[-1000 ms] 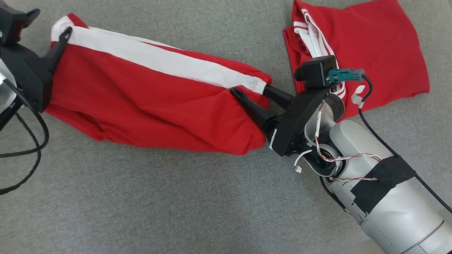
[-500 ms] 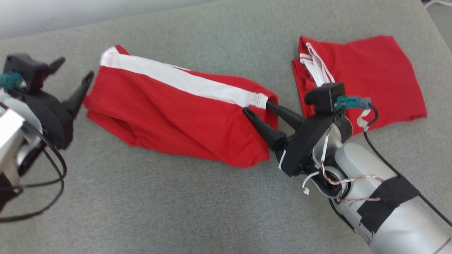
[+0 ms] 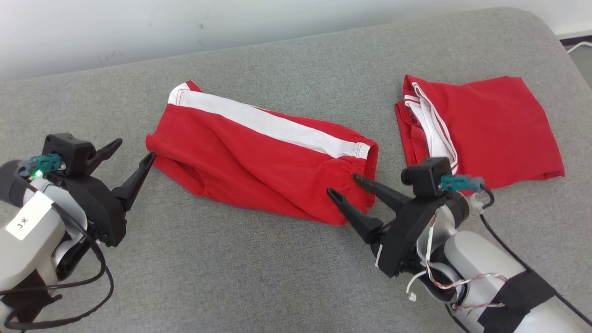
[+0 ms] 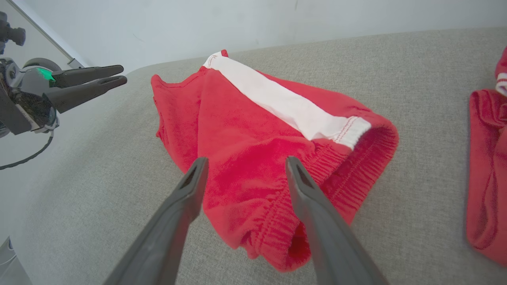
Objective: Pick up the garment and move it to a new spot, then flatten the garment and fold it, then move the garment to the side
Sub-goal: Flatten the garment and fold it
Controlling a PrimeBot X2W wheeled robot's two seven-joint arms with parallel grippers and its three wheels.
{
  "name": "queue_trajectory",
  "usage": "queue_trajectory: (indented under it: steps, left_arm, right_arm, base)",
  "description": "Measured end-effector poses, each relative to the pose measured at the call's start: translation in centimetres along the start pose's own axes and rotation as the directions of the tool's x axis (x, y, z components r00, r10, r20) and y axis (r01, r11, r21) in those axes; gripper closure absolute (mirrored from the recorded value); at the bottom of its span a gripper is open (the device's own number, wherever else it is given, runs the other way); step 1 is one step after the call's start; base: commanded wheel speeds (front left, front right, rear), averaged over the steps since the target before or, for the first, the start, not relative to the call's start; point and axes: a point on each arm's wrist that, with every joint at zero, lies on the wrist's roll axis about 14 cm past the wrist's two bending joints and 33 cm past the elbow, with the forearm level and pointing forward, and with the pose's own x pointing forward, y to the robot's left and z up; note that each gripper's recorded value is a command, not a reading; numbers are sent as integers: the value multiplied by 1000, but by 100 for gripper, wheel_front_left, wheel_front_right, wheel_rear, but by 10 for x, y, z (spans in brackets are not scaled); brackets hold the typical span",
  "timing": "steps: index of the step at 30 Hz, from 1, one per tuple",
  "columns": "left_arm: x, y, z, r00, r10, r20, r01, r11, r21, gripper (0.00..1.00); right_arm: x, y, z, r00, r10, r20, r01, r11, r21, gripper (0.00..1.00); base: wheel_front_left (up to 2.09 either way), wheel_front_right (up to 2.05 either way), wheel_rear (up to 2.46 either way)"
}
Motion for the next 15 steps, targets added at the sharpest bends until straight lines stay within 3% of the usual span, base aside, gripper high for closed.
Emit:
queue_trajectory:
  steps: [9, 15]
  left_arm:
    - [4, -8, -11, 1000, -18, -10, 17, 998, -57, 0]
    - [12, -30, -31, 996, -78, -45, 74, 994, -84, 0]
  right_arm:
    - [-5, -3, -12, 999, -28, -25, 28, 1000, -11, 0]
    - [-11, -15, -19, 997, -73, -38, 72, 997, -24, 0]
  base:
    - [0, 0, 0]
    - [0, 0, 0]
